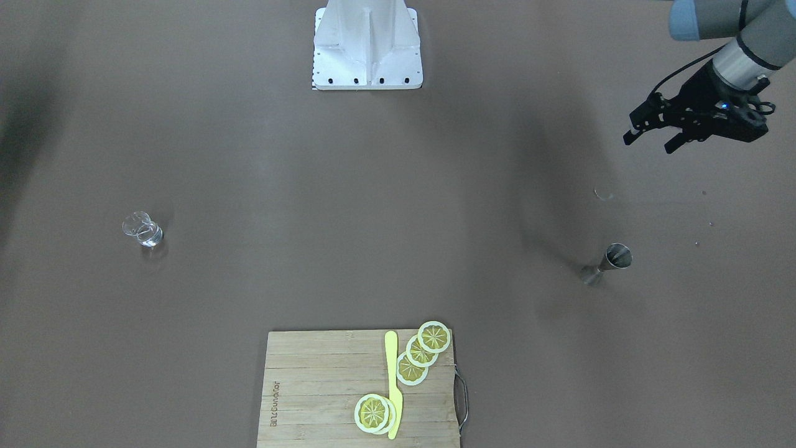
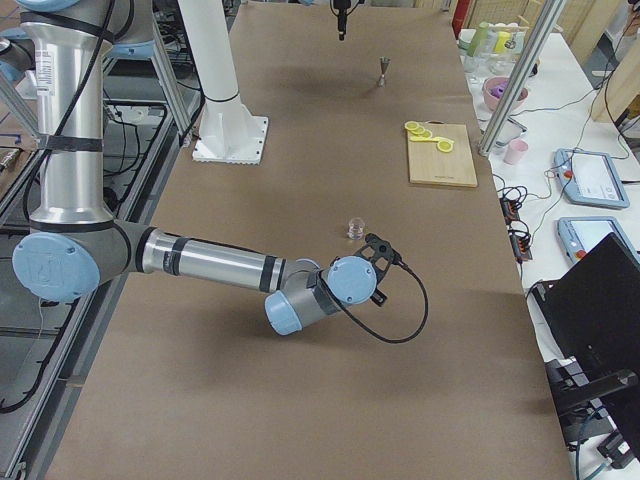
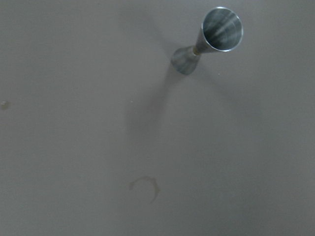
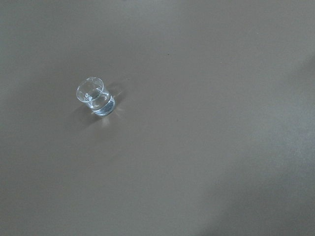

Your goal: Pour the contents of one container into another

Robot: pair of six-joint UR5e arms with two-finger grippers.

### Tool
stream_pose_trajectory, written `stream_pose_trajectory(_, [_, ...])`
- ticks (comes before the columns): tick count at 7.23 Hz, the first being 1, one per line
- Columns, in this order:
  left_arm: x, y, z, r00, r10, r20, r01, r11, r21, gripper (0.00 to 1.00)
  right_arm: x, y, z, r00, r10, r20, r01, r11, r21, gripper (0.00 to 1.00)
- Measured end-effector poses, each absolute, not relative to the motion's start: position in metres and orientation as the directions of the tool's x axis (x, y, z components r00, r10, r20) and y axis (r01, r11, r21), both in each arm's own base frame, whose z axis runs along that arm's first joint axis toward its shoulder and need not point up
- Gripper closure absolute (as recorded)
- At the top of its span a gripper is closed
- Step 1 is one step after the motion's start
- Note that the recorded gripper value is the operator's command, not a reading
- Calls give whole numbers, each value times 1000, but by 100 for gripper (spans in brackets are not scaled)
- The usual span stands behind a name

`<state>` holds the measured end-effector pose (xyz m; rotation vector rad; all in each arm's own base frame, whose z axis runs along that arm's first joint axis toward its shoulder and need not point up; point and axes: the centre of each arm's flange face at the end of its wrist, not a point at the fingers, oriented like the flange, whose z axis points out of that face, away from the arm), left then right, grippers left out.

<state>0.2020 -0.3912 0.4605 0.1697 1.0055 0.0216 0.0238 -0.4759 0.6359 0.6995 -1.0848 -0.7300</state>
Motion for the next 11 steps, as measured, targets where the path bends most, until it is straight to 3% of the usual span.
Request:
stream_pose_trajectory(3, [269, -348, 444, 590, 192, -784, 157, 926, 344, 2, 21, -500, 622, 234, -859, 456, 169, 497, 851, 0])
stream_pose_trajectory(7, [343, -280, 460, 650, 301, -697, 338, 708, 620, 3, 11, -501, 611, 72, -895, 440, 113, 446, 888, 0])
stream_pose_trajectory(11, [368, -292, 456, 660, 258, -706, 483, 574, 661, 3, 10, -510, 571, 76, -810, 581, 81, 586, 806, 0])
